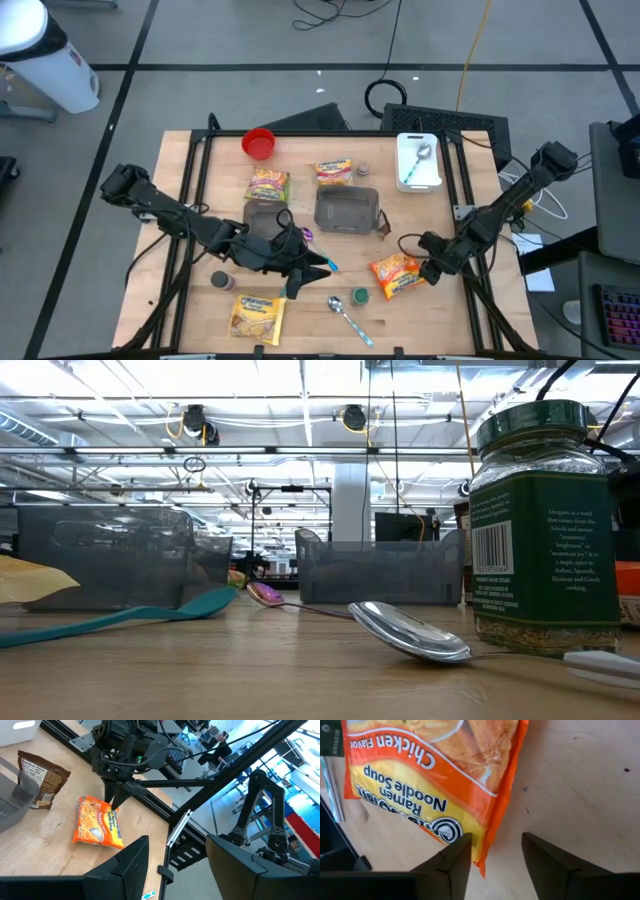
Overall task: Pick & Place Food Item
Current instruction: Put the orange noodle pack into the left black bin
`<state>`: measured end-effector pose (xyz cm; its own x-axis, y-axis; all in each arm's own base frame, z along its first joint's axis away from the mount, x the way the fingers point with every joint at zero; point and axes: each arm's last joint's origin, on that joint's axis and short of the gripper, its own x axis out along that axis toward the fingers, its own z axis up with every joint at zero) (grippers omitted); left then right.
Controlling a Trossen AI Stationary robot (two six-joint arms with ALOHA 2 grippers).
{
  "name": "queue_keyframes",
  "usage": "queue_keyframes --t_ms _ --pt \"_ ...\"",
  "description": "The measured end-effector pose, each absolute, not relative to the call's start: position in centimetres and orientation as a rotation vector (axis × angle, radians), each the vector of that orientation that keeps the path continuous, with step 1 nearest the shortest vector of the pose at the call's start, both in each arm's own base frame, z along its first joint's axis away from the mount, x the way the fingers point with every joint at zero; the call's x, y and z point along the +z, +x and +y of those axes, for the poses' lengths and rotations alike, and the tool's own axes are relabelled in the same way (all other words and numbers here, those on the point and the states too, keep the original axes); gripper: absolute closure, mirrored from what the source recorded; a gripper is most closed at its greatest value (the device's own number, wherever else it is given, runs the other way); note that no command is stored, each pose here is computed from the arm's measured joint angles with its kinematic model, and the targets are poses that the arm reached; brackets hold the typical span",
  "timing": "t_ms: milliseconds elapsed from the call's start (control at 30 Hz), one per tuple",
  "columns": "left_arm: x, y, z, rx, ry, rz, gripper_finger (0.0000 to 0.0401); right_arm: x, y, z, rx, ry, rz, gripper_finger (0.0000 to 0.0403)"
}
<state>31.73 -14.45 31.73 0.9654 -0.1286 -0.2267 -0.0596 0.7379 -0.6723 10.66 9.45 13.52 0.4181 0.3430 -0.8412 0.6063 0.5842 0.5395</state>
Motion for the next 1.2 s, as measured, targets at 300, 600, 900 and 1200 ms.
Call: queue_keyframes --t_ms 300,600,900,1200 --pt "31.7 31.7 -14.4 -0.038 -0.744 0.267 0.0194 13.7 10.9 9.7 -0.166 0.997 1.16 0.0349" --pt "31.7 31.7 -14.5 -0.038 -0.746 0.266 0.0194 13.7 10.9 9.7 -0.169 1.001 1.158 0.0399" --pt "31.7 31.7 -14.5 -0.039 -0.739 0.267 0.0194 15.0 11.1 9.9 -0.113 1.02 1.125 0.0402" --pt "31.7 31.8 -14.3 -0.037 -0.712 0.264 0.0194 19.3 11.3 9.7 -0.131 0.857 1.138 0.0403"
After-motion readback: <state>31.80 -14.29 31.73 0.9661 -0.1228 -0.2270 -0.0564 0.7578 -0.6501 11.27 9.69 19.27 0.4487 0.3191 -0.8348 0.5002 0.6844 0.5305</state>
